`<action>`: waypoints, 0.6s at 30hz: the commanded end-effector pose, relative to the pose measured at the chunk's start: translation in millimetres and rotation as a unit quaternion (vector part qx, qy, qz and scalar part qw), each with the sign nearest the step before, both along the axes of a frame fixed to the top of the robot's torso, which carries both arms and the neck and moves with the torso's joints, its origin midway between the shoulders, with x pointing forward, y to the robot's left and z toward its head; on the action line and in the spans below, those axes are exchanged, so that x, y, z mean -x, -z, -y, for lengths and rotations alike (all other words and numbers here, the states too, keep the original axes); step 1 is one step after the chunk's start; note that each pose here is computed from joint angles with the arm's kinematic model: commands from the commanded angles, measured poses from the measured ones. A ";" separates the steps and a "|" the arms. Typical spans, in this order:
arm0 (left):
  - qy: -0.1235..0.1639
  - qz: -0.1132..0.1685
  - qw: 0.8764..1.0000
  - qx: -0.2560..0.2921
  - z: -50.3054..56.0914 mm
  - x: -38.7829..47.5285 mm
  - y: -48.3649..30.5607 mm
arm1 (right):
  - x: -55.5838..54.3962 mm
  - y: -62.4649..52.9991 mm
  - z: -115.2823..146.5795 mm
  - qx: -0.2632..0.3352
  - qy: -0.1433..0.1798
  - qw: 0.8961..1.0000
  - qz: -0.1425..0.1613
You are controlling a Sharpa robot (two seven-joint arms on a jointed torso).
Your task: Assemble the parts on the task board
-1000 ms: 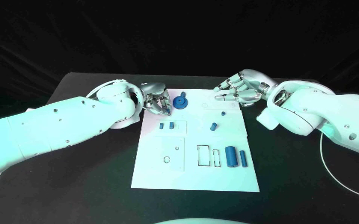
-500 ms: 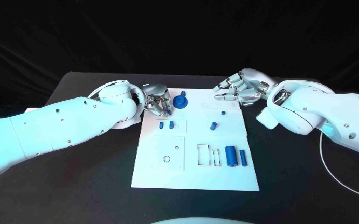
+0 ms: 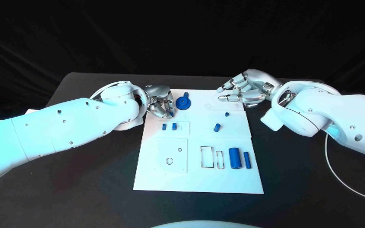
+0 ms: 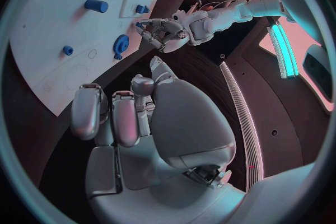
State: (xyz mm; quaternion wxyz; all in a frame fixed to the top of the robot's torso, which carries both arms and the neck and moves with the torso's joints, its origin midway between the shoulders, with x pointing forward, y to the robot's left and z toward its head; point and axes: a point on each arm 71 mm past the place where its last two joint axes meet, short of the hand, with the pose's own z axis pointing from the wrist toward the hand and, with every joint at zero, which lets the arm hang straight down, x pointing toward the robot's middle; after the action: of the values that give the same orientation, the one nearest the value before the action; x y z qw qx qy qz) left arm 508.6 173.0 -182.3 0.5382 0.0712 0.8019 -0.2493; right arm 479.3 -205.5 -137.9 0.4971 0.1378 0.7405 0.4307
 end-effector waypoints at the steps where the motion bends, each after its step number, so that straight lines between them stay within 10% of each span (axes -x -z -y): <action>1: 0.005 -0.005 1.000 -0.009 1.9 0.0 1.7 | 0.9 0.3 -1.7 0.000 -0.009 1.000 0.000; 18: 0.007 -0.014 1.000 -0.016 1.8 0.2 9.1 | 1.0 0.3 -1.4 0.000 -0.010 1.000 -0.001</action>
State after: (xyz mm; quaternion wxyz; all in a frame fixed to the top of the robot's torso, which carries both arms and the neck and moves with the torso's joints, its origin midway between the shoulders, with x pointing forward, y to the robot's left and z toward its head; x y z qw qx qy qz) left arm 510.2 171.7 -186.9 0.5354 0.0736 0.8049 -0.2452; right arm 479.2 -205.7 -137.9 0.4967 0.1375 0.7407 0.4309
